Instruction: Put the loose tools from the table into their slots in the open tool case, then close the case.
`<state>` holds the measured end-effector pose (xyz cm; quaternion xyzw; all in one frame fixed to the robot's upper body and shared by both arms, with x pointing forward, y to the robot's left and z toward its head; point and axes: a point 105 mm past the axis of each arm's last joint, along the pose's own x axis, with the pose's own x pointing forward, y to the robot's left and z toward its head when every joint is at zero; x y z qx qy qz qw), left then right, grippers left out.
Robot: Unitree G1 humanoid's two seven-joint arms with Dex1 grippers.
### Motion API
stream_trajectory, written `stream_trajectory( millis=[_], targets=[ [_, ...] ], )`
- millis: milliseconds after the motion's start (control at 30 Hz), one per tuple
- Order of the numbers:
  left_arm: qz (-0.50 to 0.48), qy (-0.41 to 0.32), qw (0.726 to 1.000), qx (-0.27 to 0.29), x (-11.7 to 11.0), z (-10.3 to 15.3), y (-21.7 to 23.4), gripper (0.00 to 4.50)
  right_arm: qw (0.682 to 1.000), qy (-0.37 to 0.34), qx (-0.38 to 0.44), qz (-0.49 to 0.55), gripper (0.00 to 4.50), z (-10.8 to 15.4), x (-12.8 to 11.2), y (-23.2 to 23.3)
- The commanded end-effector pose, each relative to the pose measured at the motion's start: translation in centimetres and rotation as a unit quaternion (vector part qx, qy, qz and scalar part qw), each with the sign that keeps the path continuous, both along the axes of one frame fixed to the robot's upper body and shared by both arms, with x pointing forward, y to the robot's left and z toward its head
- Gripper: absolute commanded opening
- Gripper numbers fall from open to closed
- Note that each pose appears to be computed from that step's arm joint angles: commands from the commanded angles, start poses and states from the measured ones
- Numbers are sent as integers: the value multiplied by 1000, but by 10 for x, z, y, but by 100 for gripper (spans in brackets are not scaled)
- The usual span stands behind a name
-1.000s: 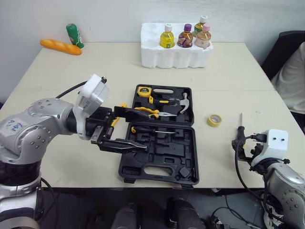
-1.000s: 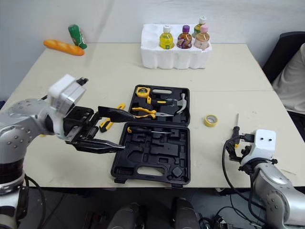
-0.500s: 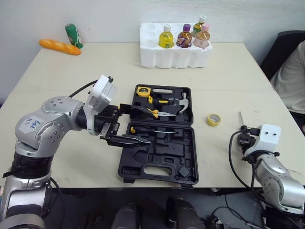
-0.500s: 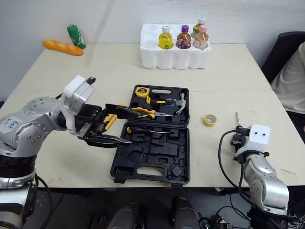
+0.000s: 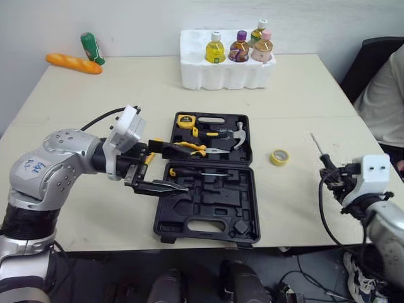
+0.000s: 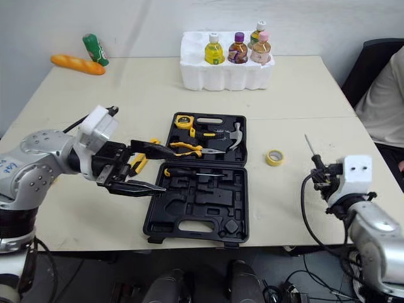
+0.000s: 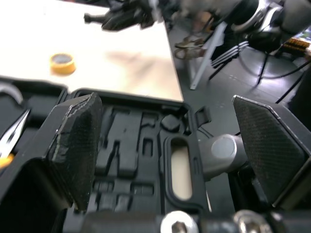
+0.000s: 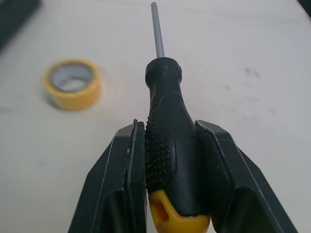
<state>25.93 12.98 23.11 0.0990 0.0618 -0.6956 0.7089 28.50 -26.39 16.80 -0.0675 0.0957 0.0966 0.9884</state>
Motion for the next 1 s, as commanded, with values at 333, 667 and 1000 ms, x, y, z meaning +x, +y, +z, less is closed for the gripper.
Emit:
stream_trajectory(
  millis=[333, 667, 1000],
  targets=[
    [88, -8, 990, 113, -3, -23, 62, 450, 881, 118, -55, 455, 110, 23, -28, 131],
    [86, -26, 987, 135, -2, -31, 62, 450, 858, 168, -112, 472, 110, 0, -2, 148],
    [80, -39, 989, 118, 5, -33, 49, 450, 852, 174, -155, 468, 110, -16, 17, 155]
  ],
)
